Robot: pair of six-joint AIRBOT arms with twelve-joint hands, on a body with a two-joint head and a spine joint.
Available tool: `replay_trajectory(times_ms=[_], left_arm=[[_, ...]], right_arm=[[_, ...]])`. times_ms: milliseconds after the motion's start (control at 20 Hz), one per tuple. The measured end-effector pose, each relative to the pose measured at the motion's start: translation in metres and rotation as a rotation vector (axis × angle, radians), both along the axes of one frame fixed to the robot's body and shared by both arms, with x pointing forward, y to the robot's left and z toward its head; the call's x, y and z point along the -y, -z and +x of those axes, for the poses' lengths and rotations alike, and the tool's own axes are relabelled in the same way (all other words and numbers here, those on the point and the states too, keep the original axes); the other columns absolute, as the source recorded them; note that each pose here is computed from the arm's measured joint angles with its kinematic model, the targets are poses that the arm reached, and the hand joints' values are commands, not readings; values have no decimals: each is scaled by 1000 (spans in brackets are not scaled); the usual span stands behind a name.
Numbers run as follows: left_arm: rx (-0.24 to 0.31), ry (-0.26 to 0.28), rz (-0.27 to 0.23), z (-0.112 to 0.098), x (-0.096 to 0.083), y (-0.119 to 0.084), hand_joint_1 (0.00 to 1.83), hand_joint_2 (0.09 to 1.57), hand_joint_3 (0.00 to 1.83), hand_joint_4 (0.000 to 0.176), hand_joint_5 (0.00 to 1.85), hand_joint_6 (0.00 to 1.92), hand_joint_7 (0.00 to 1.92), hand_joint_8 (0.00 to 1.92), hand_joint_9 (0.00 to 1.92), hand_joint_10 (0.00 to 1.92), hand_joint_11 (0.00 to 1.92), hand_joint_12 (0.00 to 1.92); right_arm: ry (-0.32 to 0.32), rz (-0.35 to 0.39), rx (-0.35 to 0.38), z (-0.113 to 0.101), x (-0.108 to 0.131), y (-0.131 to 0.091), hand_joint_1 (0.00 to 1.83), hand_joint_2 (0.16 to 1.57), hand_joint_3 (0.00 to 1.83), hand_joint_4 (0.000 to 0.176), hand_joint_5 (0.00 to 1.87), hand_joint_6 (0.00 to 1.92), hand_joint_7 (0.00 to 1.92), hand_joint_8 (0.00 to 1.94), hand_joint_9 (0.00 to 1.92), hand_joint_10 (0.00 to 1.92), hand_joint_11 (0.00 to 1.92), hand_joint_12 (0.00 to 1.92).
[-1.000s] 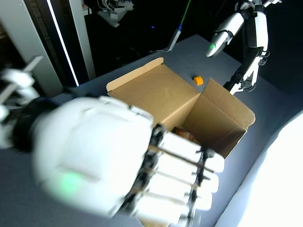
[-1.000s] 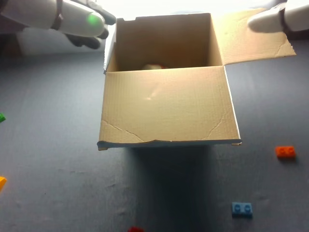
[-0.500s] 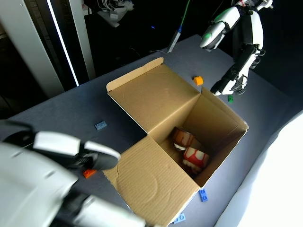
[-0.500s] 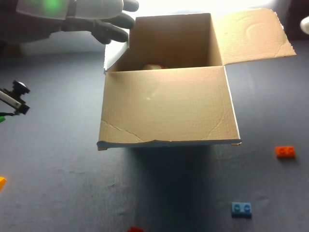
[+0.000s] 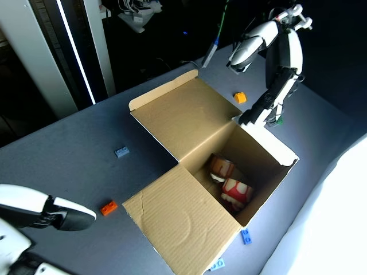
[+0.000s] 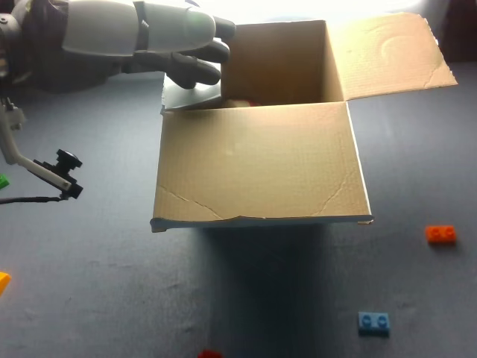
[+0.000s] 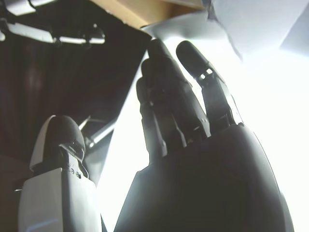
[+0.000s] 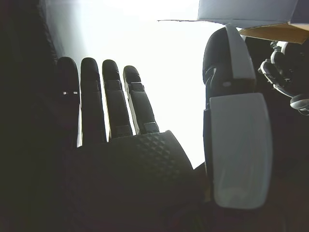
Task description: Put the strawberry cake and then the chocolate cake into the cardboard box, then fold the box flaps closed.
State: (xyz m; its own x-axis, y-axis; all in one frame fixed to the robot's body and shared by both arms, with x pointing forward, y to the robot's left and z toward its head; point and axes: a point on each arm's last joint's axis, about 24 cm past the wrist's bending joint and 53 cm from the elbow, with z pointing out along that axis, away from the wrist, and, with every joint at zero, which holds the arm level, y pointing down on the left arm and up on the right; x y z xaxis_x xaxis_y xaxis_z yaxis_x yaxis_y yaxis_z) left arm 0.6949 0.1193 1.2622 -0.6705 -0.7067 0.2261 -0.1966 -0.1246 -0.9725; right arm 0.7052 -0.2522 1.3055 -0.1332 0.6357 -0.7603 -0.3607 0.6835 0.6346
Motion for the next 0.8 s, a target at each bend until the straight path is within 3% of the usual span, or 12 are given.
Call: replay_trajectory(times_ms=[100, 350, 450, 650, 700, 800], left_arm=[[0, 11, 20, 1, 6, 8, 621, 1083, 1, 0, 539, 6, 652, 3, 758, 6, 201, 1341], [4, 41, 34, 4, 19, 21, 506, 1117, 6, 0, 557, 6, 665, 3, 748, 1, 226, 1267], [1, 46, 30, 4, 21, 23, 474, 1117, 3, 13, 566, 7, 664, 2, 749, 2, 238, 1257], [3, 58, 34, 3, 23, 26, 472, 1115, 1, 21, 561, 3, 665, 1, 758, 5, 220, 1282], [4, 60, 35, 3, 24, 26, 493, 1106, 0, 32, 568, 5, 662, 0, 748, 1, 202, 1277], [6, 64, 37, 2, 25, 27, 536, 1106, 0, 22, 564, 2, 663, 1, 744, 0, 197, 1270]], right_arm=[[-3, -9, -8, 0, -2, 5, 561, 1038, 6, 0, 192, 13, 215, 5, 237, 17, 0, 1036], [-20, -46, -56, -4, -9, 28, 508, 1064, 9, 0, 191, 9, 219, 3, 255, 21, 0, 1052], [-30, -55, -60, -6, -14, 33, 500, 1073, 8, 0, 171, 1, 217, 2, 252, 18, 0, 1002], [-52, -81, -98, -10, -24, 53, 550, 1108, 10, 0, 203, 9, 213, 1, 242, 10, 0, 885], [-61, -87, -110, -10, -28, 59, 579, 1103, 5, 0, 211, 11, 215, 3, 245, 10, 0, 882], [-84, -98, -122, -11, -41, 68, 599, 1094, 0, 0, 228, 14, 230, 6, 270, 20, 0, 912]])
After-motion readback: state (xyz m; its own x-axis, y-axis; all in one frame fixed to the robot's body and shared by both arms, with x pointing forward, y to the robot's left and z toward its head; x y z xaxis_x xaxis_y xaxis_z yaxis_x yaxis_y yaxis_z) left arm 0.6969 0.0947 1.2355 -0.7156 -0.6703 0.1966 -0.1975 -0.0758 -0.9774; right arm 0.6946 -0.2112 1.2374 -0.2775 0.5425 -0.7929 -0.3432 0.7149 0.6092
